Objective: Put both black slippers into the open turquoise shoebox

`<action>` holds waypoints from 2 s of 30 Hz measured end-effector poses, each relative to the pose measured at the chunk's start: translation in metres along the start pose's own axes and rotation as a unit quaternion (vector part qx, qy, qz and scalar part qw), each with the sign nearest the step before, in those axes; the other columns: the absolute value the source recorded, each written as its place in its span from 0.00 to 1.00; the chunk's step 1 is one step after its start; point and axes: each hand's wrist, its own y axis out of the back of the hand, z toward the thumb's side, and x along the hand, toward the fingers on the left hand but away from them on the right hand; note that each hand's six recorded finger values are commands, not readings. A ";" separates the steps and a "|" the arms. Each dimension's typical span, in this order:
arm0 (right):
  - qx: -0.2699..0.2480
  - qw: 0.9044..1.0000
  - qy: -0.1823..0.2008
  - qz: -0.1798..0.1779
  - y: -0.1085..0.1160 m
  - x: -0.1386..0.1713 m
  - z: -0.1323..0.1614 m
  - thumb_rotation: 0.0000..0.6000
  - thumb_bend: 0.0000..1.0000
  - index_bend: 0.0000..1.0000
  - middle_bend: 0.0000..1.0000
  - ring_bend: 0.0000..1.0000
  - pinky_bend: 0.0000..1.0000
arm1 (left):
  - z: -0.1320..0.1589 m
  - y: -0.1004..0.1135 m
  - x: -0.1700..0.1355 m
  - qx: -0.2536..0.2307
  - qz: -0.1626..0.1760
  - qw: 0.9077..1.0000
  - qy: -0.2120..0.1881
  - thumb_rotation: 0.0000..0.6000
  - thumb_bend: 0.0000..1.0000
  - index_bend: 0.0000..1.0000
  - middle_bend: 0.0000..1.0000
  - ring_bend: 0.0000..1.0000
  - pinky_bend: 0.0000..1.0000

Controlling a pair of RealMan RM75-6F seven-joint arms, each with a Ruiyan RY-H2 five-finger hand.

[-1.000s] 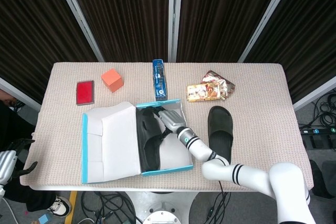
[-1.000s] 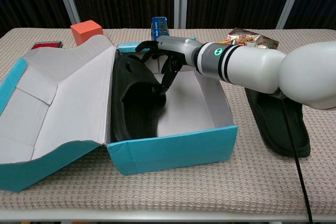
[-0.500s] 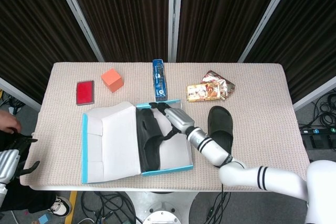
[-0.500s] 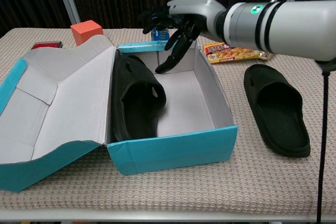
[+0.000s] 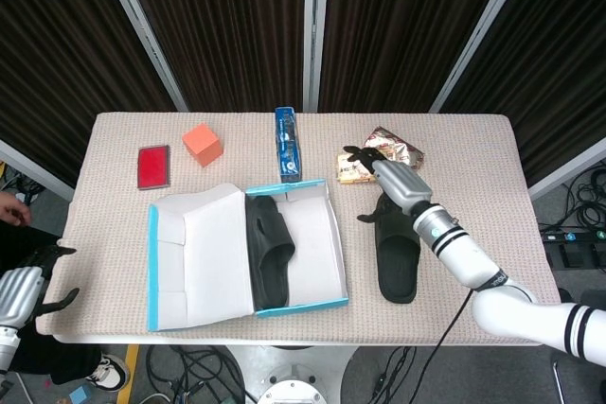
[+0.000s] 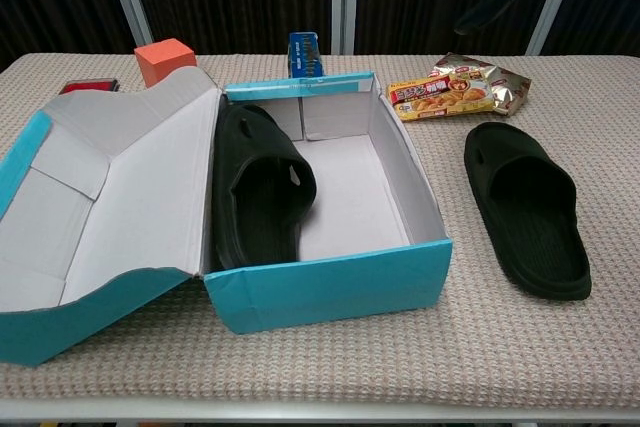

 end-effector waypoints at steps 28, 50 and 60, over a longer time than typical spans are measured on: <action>0.297 0.926 -0.222 0.066 -0.056 -0.022 -0.070 1.00 0.00 0.00 0.06 0.00 0.15 | 0.001 0.001 -0.006 -0.043 -0.032 0.999 -0.011 1.00 0.26 0.24 0.23 0.13 0.25; 0.321 0.912 -0.216 0.138 -0.104 -0.035 -0.060 1.00 0.00 0.00 0.11 0.00 0.14 | -0.012 -0.007 -0.009 -0.070 -0.053 0.996 0.012 1.00 0.26 0.24 0.24 0.13 0.25; 0.336 0.903 -0.227 0.142 -0.115 -0.042 -0.064 1.00 0.00 0.00 0.13 0.00 0.15 | -0.018 -0.011 -0.008 -0.073 -0.056 0.996 0.022 1.00 0.26 0.25 0.24 0.13 0.25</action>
